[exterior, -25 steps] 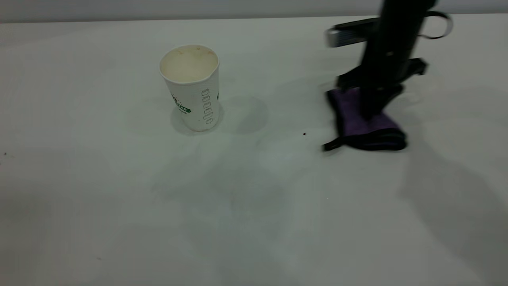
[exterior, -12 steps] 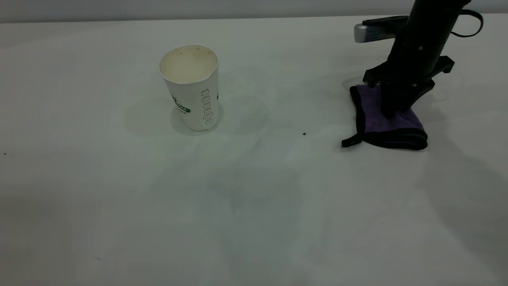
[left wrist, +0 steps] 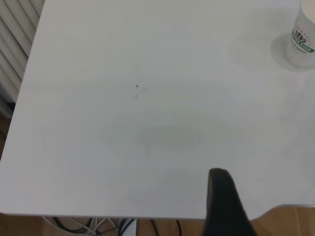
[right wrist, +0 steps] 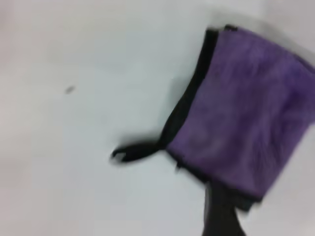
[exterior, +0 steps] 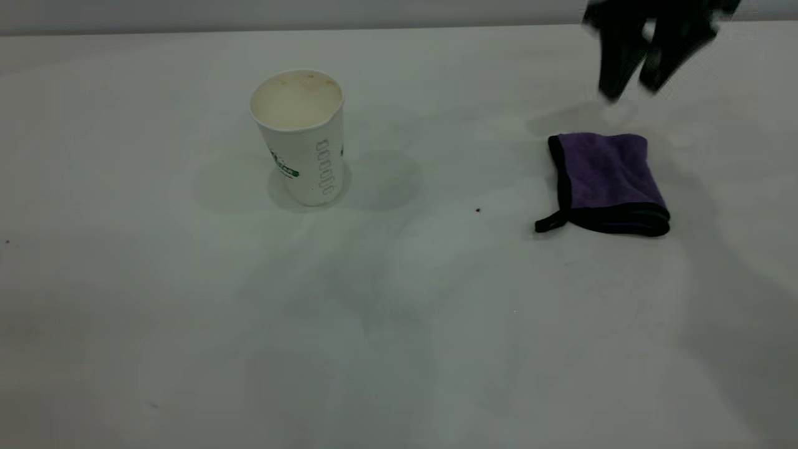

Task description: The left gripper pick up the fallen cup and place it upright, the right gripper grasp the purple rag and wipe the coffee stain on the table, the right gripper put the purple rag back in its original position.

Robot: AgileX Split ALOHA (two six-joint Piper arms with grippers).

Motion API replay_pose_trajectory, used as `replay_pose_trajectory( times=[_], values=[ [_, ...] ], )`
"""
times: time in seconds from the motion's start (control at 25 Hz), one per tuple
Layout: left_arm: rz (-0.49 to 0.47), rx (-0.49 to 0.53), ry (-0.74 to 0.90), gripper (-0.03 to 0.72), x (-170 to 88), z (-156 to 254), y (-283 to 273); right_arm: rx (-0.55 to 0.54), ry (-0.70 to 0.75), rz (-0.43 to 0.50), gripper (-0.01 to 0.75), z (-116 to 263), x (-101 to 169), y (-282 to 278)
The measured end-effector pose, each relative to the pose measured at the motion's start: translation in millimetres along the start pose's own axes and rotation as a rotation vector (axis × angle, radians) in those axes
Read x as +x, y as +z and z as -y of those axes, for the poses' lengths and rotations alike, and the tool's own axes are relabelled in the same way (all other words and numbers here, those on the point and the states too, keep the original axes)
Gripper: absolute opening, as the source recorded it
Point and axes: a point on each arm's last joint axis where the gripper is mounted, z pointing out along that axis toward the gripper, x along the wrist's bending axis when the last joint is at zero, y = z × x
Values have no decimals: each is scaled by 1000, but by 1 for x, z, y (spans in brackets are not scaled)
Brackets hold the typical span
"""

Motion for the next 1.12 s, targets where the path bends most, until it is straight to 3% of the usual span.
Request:
replay_pose_trajectory(
  times=[0.2, 0.48, 0.68, 0.96, 1.12],
  values=[
    [0, 0, 0, 511, 0, 0, 0, 32, -29, -40, 452, 14, 21, -74],
    [0, 0, 0, 511, 0, 0, 0, -104, 4, -20, 434, 48, 40, -158],
    [0, 0, 0, 511, 0, 0, 0, -117, 34, -11, 433, 115, 56, -192],
    [0, 1, 0, 511, 0, 0, 0, -24, 86, 74, 431, 222, 64, -179],
    [0, 1, 0, 511, 0, 0, 0, 10, 112, 76, 431, 278, 70, -161]
  ],
)
